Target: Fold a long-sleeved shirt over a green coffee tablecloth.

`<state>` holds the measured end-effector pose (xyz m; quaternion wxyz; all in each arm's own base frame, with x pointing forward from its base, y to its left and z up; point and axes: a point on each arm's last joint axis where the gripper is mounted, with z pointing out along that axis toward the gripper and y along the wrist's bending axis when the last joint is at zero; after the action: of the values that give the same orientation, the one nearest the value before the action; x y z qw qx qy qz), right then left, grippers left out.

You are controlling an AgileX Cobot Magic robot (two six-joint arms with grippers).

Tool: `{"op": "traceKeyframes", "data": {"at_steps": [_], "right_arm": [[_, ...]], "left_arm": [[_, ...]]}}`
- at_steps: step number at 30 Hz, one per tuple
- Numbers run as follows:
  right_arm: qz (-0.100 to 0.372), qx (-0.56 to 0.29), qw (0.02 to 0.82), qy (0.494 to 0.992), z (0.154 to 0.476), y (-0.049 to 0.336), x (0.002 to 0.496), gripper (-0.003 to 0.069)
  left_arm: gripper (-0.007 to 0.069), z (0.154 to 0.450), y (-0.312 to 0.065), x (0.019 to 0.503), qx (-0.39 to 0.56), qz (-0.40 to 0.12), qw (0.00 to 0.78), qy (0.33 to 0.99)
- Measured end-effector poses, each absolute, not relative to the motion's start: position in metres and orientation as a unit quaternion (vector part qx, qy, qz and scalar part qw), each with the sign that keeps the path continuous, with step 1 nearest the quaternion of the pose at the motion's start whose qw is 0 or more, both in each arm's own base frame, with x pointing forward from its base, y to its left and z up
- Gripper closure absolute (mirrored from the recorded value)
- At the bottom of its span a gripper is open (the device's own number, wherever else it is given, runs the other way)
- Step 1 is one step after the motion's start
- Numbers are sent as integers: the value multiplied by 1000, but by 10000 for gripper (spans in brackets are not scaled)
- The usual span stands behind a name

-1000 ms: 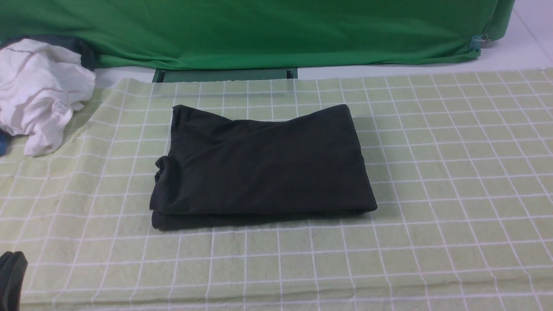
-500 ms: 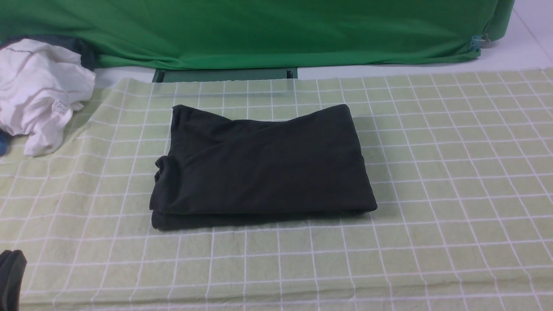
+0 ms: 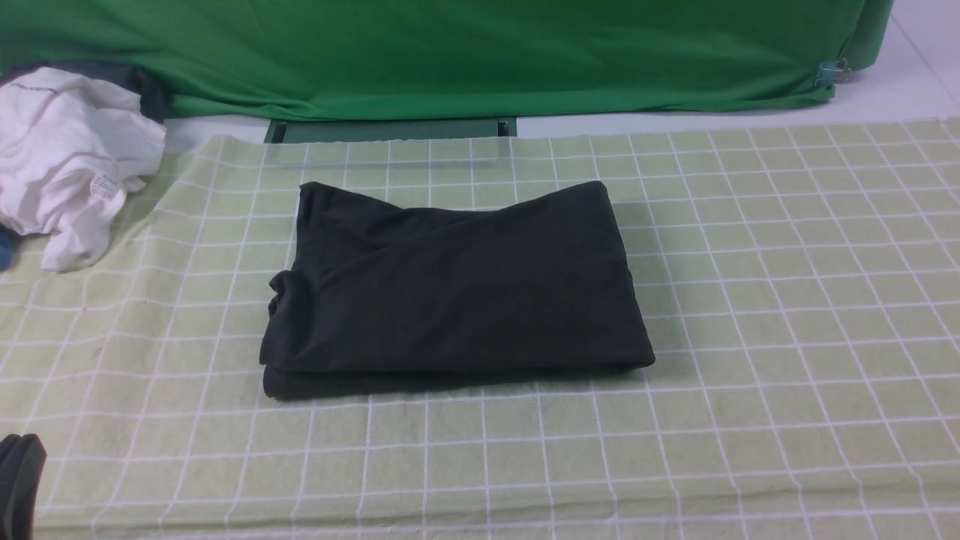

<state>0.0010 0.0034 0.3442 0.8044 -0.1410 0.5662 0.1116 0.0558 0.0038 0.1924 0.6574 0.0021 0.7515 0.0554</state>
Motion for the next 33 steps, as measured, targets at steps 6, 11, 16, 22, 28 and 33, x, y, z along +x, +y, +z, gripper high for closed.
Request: {"op": "traceKeyframes", "data": {"at_steps": [6, 11, 16, 22, 28, 33], "right_arm": [[110, -143, 798, 575, 338, 5, 4, 419], [108, -131, 793, 584, 337, 4, 8, 419], [110, -122, 786, 596, 336, 4, 13, 419], [97, -133, 778, 606, 325, 6, 18, 419], [12, -140, 718, 681, 254, 9, 43, 419], [-32, -111, 658, 744, 197, 5, 55, 419]], "left_arm": [[614, 192, 4, 56, 2, 55, 657, 752], [614, 192, 4, 56, 2, 55, 658, 751], [614, 192, 4, 56, 2, 55, 658, 751], [614, 192, 4, 56, 1, 54, 658, 751], [614, 192, 4, 56, 1, 54, 658, 751], [614, 192, 4, 56, 1, 54, 658, 751]]}}
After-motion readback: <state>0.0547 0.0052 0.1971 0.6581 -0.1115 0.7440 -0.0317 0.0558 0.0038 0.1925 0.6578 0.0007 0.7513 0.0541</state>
